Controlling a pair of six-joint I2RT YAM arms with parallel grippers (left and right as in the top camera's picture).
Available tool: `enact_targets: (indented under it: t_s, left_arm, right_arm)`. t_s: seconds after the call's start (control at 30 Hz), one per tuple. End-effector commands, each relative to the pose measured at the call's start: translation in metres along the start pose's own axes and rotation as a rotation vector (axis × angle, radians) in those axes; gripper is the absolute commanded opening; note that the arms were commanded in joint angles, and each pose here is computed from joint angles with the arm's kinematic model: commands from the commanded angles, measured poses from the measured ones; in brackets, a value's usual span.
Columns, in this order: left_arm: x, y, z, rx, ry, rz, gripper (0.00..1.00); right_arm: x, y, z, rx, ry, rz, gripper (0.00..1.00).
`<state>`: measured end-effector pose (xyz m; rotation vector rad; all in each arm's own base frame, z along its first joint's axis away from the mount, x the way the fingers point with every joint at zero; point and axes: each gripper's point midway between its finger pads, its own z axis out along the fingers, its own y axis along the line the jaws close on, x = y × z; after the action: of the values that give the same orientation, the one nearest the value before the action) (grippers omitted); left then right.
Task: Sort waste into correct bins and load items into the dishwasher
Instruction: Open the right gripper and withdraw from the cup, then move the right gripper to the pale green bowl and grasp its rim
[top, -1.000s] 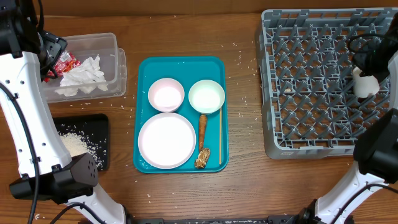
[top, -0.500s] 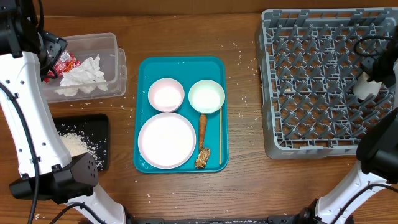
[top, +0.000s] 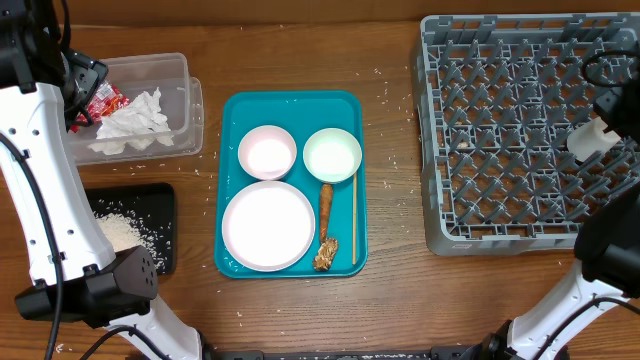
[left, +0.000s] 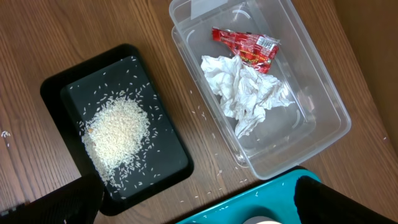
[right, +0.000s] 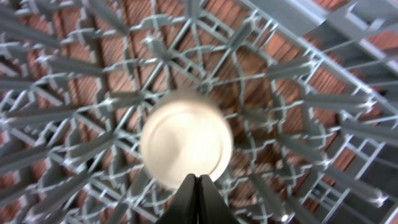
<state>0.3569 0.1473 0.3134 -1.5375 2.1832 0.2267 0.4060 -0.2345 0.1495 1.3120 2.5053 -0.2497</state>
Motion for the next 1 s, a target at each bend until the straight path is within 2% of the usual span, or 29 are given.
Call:
enact_targets:
  t_s: [0.0, 0.13, 0.2, 0.33, 0.4, 0.6, 0.7, 0.73, 0.83, 0.87, 0.97]
  left_arm:
    - [0.001, 0.000, -0.004, 0.007, -0.007, -0.009, 1.00]
    - [0.001, 0.000, -0.005, 0.007, -0.007, -0.009, 1.00]
    - [0.001, 0.000, -0.004, 0.007, -0.007, -0.009, 1.00]
    - [0.001, 0.000, -0.005, 0.007, -0.007, -0.009, 1.00]
    - [0.001, 0.000, -0.004, 0.007, -0.007, -0.009, 1.00]
    - [0.001, 0.000, -0.004, 0.007, -0.007, -0.009, 1.00]
    - [0.001, 0.000, -0.005, 0.007, -0.007, -0.009, 1.00]
    - [0.001, 0.000, -0.004, 0.007, -0.007, -0.009, 1.00]
    - [0.001, 0.000, -0.004, 0.007, -0.007, -0.009, 1.00]
    - [0.001, 0.000, -0.004, 0.007, -0.007, -0.009, 1.00]
    - [0.001, 0.000, -0.005, 0.007, -0.007, -0.009, 1.00]
  right_arm:
    - [0.007, 0.049, -0.064, -0.249, -0.038, -0.042, 0.04]
    - [0.053, 0.127, -0.121, -0.620, 0.027, -0.289, 0.11]
    - [0.083, 0.161, -0.146, -0.767, 0.061, -0.419, 0.20]
    - [0.146, 0.211, -0.167, -0.847, 0.099, -0.620, 0.60]
    - [0.177, 0.232, -0.168, -0.837, 0.110, -0.698, 0.69]
    - [0.277, 0.283, -0.160, -0.790, 0.142, -0.921, 0.76]
    - [0.321, 0.300, -0.142, -0.718, 0.148, -0.981, 0.78]
    - [0.343, 0.304, -0.126, -0.638, 0.135, -1.006, 0.79]
    - [0.373, 0.307, -0.113, -0.586, 0.149, -1.045, 0.79]
    - [0.394, 0.307, -0.109, -0.575, 0.174, -1.075, 0.75]
    - [0.421, 0.305, -0.103, -0.554, 0.205, -1.123, 0.70]
